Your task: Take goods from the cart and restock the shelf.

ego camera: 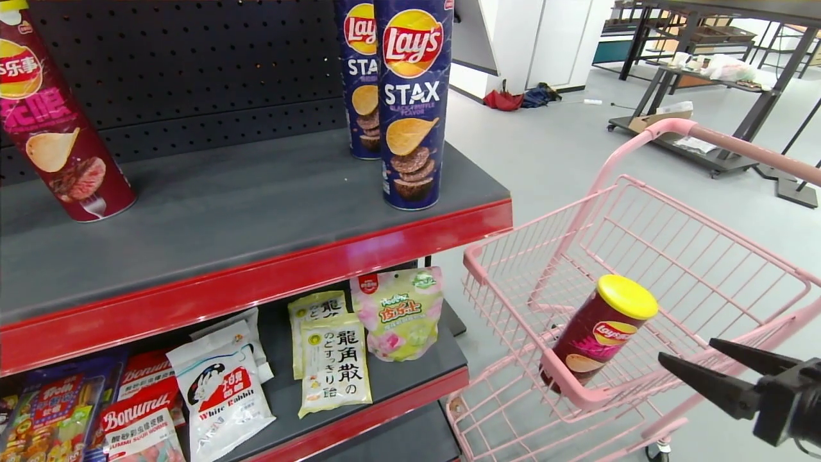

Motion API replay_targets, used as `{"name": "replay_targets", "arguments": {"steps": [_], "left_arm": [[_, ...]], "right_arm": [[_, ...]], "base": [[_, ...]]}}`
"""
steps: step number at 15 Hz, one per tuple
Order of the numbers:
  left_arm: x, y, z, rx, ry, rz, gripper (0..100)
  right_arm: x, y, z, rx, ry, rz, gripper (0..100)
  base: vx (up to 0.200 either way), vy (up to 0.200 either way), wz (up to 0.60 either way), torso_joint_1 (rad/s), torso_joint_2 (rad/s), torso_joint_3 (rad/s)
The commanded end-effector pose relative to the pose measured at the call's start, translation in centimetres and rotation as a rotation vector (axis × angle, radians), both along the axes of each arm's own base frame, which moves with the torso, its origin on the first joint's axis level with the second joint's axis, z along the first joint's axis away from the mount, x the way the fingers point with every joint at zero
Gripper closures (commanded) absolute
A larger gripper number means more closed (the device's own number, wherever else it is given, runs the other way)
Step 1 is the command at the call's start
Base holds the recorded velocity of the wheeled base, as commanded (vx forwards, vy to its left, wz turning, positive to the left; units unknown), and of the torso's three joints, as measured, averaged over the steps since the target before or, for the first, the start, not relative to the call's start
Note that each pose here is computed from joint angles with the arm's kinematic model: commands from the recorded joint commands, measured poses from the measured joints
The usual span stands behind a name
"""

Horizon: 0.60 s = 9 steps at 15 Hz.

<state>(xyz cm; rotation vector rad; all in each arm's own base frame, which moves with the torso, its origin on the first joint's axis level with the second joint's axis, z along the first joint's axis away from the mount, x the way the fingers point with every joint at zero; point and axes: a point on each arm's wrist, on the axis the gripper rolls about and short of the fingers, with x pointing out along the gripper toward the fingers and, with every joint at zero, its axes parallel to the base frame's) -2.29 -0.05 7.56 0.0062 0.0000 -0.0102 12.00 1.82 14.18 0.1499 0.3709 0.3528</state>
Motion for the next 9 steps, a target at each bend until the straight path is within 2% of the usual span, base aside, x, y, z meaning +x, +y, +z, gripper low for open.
{"name": "replay_targets", "arguments": {"steps": [1,9], "left_arm": [[0.0,0.0,0.0,0.0,0.0,0.001,0],[0.0,0.0,0.0,0.0,0.0,0.001,0]], "right_arm": [[2.6,0.2,-2.6,-0.011,0.152,0.005,0],[7.3,0.6,-5.2,-0.016,0.163,0.0,0]], "base": [[0.0,0.0,0.0,0.0,0.0,0.0],[0.0,0.0,0.0,0.0,0.0,0.0]]}}
